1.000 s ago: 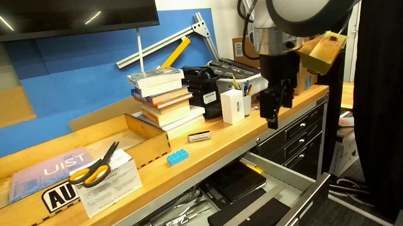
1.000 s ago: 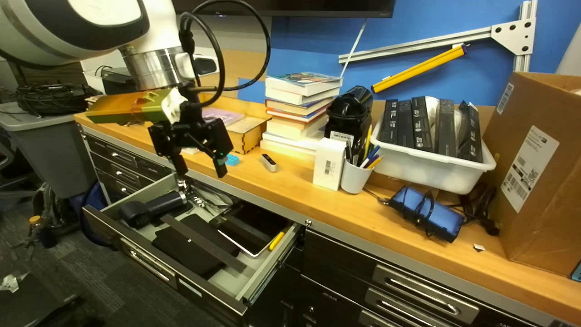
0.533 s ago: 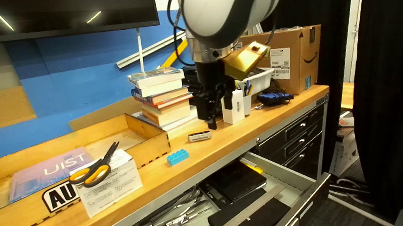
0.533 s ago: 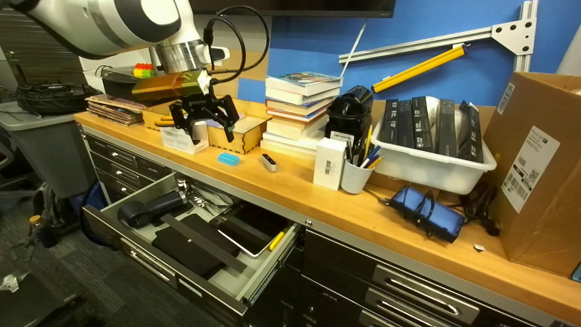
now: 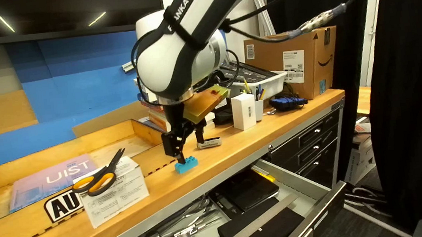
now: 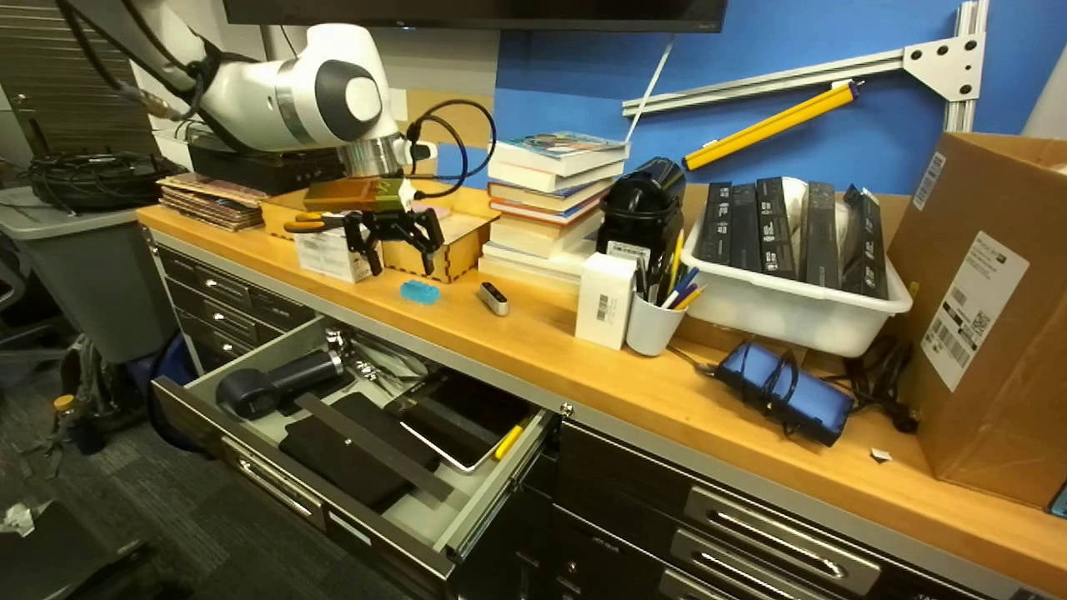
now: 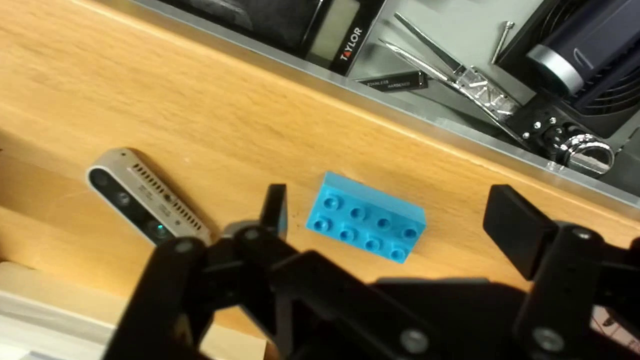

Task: Put the blue block inside the open drawer

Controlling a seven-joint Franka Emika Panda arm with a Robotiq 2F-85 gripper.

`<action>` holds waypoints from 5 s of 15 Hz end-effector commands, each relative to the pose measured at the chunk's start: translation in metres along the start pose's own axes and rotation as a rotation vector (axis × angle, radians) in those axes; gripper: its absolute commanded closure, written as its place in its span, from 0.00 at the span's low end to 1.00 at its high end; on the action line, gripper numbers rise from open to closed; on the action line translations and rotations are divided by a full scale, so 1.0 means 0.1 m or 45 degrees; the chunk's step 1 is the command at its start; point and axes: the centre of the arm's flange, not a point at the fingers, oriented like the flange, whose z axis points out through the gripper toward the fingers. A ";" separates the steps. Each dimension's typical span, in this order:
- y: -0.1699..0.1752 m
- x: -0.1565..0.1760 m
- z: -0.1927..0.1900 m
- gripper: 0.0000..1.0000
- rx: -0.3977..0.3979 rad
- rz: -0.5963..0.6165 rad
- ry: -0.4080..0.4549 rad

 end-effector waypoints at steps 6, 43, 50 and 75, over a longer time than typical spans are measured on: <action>-0.06 0.46 0.57 0.00 0.033 0.154 -0.011; 0.22 -1.82 0.88 0.00 0.030 0.214 -0.293; 0.48 -2.76 1.05 0.00 0.081 0.325 -0.466; 0.44 -2.93 1.46 0.00 0.145 0.394 -0.505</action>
